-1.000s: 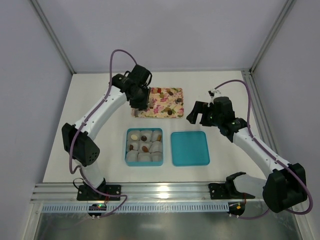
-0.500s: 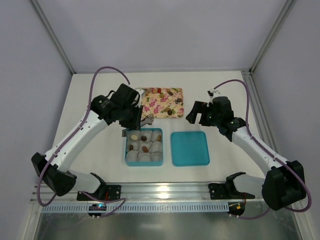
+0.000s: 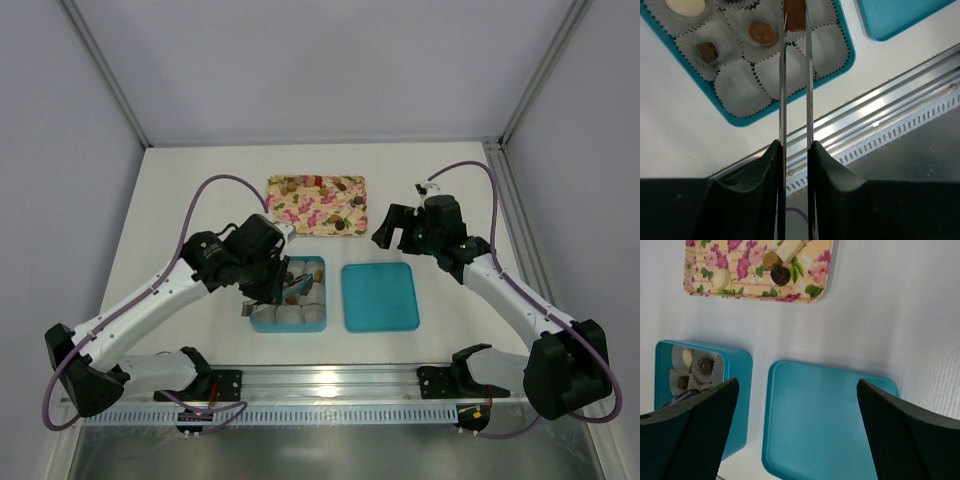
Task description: Pack the chocolate
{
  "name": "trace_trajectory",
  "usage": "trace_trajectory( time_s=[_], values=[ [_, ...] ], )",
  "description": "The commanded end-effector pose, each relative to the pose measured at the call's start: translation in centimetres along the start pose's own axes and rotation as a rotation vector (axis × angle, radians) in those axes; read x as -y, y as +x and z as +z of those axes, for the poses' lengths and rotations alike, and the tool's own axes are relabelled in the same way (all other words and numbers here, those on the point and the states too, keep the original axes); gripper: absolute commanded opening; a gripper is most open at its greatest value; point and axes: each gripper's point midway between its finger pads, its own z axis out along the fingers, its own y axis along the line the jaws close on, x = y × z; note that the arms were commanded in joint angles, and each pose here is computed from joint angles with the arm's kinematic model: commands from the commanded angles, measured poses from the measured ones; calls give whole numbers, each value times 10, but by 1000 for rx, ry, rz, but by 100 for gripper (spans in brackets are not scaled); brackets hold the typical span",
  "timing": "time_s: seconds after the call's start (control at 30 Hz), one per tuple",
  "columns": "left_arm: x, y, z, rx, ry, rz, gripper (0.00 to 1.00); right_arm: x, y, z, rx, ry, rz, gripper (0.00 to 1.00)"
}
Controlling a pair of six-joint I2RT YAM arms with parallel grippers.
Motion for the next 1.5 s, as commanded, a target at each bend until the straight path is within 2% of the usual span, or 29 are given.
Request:
trace_trajectory(
  time_s=[0.0,0.27,0.6,0.8,0.97,1.17,1.47],
  values=[
    [16,-6,1,67,57,-28,26,-5,-9,-1,40,-13,-2,100],
    [23,-6,14,72,38,-23,26,-4,-8,-1,39,-11,-1,100],
    [18,-7,29,62,-9,-21,31,-4,-8,-2,39,-15,-8,100],
    [15,-6,29,61,-29,-21,37,-4,-5,1,33,-19,-7,99],
    [16,-6,27,59,-27,-14,39,-4,-6,0,36,-17,-6,100],
    [16,-6,14,55,-26,5,39,-5,-6,0,35,-22,-6,100],
    [23,-33,-36,152,-14,19,40,-5,-7,-1,40,-22,-13,100]
  ],
)
